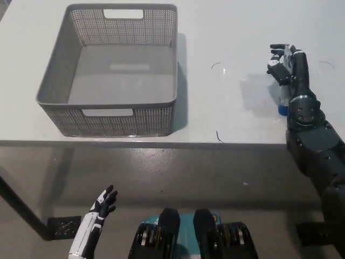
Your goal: Use the right hand to pick up a shampoo and place it into a container on the left side
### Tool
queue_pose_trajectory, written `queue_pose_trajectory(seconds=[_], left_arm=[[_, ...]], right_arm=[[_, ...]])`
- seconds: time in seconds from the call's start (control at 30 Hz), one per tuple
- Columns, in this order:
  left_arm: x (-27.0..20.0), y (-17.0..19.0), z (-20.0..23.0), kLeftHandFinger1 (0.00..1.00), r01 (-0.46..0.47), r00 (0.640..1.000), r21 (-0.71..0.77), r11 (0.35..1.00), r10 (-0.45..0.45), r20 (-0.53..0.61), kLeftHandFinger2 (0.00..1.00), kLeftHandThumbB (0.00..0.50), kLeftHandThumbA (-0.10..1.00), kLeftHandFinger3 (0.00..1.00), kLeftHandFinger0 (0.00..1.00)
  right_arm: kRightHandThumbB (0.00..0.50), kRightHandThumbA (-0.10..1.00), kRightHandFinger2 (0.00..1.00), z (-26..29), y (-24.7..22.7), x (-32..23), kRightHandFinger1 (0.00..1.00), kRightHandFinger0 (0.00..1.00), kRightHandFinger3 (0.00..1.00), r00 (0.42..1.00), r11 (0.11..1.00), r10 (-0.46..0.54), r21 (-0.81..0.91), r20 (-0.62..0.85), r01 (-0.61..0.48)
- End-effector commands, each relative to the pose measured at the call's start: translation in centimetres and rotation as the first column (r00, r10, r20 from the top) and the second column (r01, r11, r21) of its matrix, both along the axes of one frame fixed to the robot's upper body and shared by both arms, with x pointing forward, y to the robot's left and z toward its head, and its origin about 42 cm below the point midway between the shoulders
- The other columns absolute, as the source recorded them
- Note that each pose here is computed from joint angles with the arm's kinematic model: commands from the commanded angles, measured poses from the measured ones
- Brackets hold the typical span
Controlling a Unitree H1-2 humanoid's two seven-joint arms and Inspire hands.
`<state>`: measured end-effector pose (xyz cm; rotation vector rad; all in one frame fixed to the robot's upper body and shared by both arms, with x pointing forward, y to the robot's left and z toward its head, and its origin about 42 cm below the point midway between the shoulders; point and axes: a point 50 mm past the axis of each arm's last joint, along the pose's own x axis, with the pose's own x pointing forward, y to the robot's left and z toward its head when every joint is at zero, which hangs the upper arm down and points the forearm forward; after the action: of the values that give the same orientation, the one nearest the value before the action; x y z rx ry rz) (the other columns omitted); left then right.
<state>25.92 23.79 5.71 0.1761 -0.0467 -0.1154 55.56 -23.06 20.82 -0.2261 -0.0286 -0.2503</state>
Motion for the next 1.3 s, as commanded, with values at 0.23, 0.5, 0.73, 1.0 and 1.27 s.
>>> queue_pose_trajectory(seconds=[0.23, 0.5, 0.73, 1.0, 1.27], left_arm=[[0.9, 0.2, 1.2, 1.00, 0.011, 0.998, 0.016, 1.000, -0.012, 0.054, 1.00, 0.084, 1.00, 1.00, 1.00], [1.0, 0.3, 1.1, 1.00, 0.011, 0.998, 0.017, 1.000, -0.012, 0.058, 1.00, 0.096, 1.00, 1.00, 1.00], [1.2, 0.2, 1.3, 1.00, 0.018, 0.998, 0.019, 1.000, -0.019, 0.055, 1.00, 0.096, 1.00, 1.00, 1.00], [1.2, 0.1, 1.4, 1.00, 0.022, 0.998, 0.031, 0.999, -0.024, 0.050, 1.00, 0.108, 1.00, 1.00, 1.00], [1.5, -0.1, 1.4, 1.00, 0.039, 0.998, 0.042, 0.998, -0.042, 0.054, 1.00, 0.126, 1.00, 1.00, 1.00]], right_arm=[[0.167, -0.07, 0.53, 10.1, 3.1, 2.5, 0.21, 0.00, 0.49, 0.960, 0.999, 0.007, 0.044, 0.279, -0.020], [0.155, -0.10, 0.28, 14.6, 6.4, 2.6, 0.03, 0.00, 0.12, 0.918, 0.993, 0.063, 0.071, 0.392, -0.099], [0.160, -0.10, 0.39, 18.5, 10.5, 2.2, 0.07, 0.00, 0.37, 0.887, 0.987, 0.113, 0.055, 0.448, -0.153], [0.157, -0.10, 0.48, 20.9, 16.7, 1.2, 0.18, 0.00, 0.43, 0.843, 0.963, 0.215, 0.038, 0.494, -0.267], [0.140, -0.10, 0.40, 22.0, 23.7, -0.7, 0.11, 0.00, 0.48, 0.819, 0.934, 0.303, 0.020, 0.487, -0.357]])
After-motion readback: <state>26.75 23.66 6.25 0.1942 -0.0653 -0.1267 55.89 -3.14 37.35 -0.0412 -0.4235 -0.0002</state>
